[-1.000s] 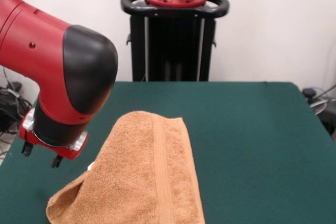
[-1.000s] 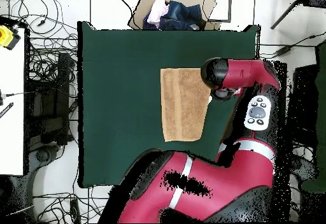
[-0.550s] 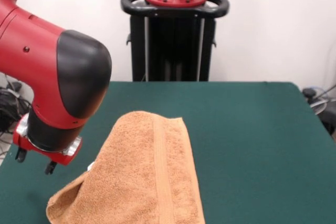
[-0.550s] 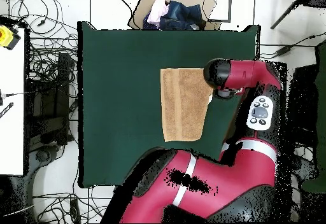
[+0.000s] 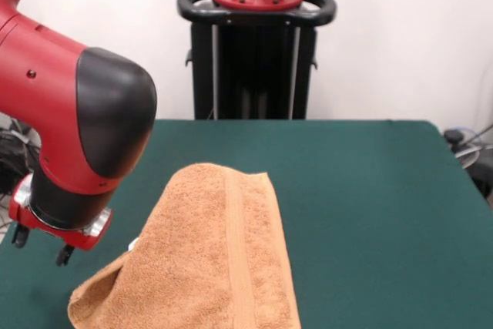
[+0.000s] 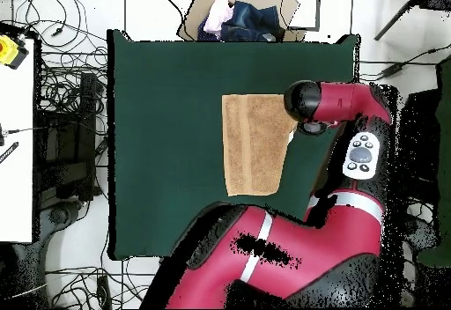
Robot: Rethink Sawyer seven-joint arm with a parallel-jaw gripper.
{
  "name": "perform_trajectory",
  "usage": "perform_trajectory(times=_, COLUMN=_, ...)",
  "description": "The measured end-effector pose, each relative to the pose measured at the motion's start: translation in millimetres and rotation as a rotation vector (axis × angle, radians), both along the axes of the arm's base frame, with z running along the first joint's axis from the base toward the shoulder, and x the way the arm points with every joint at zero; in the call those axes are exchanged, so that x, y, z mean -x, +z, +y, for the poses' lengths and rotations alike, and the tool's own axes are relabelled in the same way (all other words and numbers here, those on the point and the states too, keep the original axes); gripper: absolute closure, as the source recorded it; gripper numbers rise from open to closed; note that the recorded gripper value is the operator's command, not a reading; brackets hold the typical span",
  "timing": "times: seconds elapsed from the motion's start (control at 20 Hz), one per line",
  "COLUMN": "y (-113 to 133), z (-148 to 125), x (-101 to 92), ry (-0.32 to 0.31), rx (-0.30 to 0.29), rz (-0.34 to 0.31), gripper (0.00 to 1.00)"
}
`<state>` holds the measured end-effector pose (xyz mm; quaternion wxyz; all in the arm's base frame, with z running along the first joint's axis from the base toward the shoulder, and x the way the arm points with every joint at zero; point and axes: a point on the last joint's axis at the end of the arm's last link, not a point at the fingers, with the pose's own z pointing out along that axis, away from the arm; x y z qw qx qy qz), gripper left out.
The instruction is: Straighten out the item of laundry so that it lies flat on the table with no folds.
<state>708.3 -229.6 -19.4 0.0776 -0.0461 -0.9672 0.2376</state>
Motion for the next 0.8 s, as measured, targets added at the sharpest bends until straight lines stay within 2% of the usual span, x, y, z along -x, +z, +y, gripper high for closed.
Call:
perform_trajectory(times=0.05, y=-1.1, z=2.6, x=2.9, ry=-0.006, rx=0.012, rz=0.04, gripper=0.0)
perform_trajectory(times=0.2, y=-0.7, z=6.6, x=8.9, ry=-0.013, rx=0.027, rz=0.097, gripper=0.0)
perform_trajectory(times=0.4, y=4.0, z=20.2, x=25.9, ry=-0.03, rx=0.042, rz=0.249, gripper=0.0)
perform_trajectory(times=0.45, y=5.0, z=22.0, x=28.2, ry=-0.033, rx=0.043, rz=0.27, gripper=0.0)
perform_trajectory(times=0.5, y=7.8, z=25.9, x=33.7, ry=-0.043, rx=0.044, rz=0.321, gripper=0.0)
perform_trajectory(times=0.7, y=14.1, z=28.4, x=42.8, ry=-0.051, rx=0.045, rz=0.415, gripper=0.0)
perform_trajectory(times=0.8, y=16.1, z=27.3, x=42.8, ry=-0.051, rx=0.048, rz=0.428, gripper=0.0)
